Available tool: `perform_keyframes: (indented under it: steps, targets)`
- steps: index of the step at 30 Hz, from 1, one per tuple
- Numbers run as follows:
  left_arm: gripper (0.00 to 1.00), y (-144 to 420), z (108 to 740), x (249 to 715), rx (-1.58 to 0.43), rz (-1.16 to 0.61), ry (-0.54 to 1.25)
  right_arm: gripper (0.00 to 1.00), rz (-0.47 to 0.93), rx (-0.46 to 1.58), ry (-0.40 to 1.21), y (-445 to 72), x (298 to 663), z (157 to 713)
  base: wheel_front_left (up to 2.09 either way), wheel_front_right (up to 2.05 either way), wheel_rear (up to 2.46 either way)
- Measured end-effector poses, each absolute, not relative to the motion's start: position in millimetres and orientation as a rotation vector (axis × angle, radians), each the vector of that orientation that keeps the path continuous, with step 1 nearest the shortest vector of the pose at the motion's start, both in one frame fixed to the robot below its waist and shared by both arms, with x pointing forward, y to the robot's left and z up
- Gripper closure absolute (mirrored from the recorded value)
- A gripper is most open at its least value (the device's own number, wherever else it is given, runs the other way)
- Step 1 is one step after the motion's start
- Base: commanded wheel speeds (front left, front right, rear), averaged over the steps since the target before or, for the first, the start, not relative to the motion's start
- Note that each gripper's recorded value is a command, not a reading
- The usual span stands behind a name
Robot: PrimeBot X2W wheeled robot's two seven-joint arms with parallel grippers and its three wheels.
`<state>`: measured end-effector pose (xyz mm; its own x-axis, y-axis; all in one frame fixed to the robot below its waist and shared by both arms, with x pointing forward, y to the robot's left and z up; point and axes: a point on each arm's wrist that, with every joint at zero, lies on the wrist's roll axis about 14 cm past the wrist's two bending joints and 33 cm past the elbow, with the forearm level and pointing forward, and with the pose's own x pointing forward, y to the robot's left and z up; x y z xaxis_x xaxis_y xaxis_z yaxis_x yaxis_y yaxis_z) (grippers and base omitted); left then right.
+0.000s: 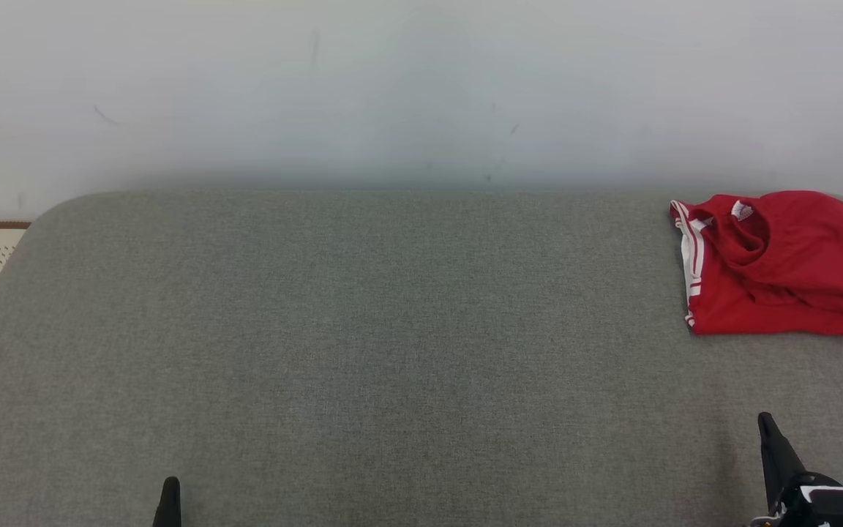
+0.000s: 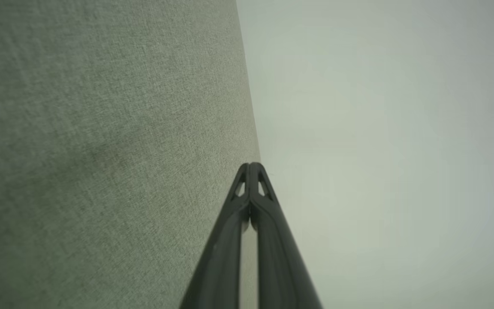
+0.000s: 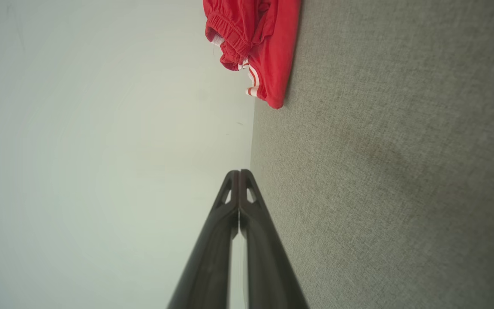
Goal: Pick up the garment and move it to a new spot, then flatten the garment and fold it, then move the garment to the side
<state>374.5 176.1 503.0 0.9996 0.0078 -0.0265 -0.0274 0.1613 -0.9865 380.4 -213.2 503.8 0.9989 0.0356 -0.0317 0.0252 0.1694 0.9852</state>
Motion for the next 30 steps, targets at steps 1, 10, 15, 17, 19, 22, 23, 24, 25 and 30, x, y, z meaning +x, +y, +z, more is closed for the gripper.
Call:
perform_keyframes:
  steps: [1,10,15,17,19,22,23,24,25,30]
  targets:
    - [1.00,176.3,503.4,374.7,-1.420,0.024,0.013,1.00,0.008,1.411,0.052,-213.3,380.5,503.5,0.00,0.00,0.00]
    - [1.00,178.3,504.4,377.1,-1.483,0.025,-0.004,1.00,0.016,1.481,0.044,-214.9,385.6,505.9,0.00,0.00,0.00]
    - [1.00,179.8,503.0,377.1,-1.518,0.029,-0.009,1.00,0.011,1.517,0.045,-216.3,386.3,503.4,0.00,0.00,0.00]
    - [1.00,180.6,502.3,377.1,-1.531,0.033,-0.011,1.00,0.011,1.531,0.043,-216.9,387.0,503.4,0.00,0.00,0.00]
    - [1.00,181.0,501.8,377.3,-1.542,0.035,-0.013,1.00,0.014,1.547,0.039,-217.4,388.4,504.5,0.00,0.00,0.00]
    - [1.00,181.8,501.6,377.6,-1.567,0.036,-0.019,1.00,0.022,1.567,0.033,-217.4,390.9,506.7,0.00,0.00,0.00]
    - [1.00,181.8,501.4,377.6,-1.571,0.037,-0.018,1.00,0.021,1.574,0.033,-217.7,390.9,506.4,0.00,0.00,0.00]
    - [1.00,181.7,501.2,377.6,-1.572,0.036,-0.017,1.00,0.019,1.574,0.033,-218.0,390.8,506.0,0.00,0.00,0.00]
    - [1.00,181.7,501.3,377.6,-1.572,0.036,-0.017,1.00,0.019,1.574,0.032,-218.1,390.8,506.1,0.00,0.00,0.00]
    - [1.00,181.8,501.2,377.6,-1.572,0.036,-0.017,1.00,0.019,1.576,0.032,-218.1,390.7,506.0,0.00,0.00,0.00]
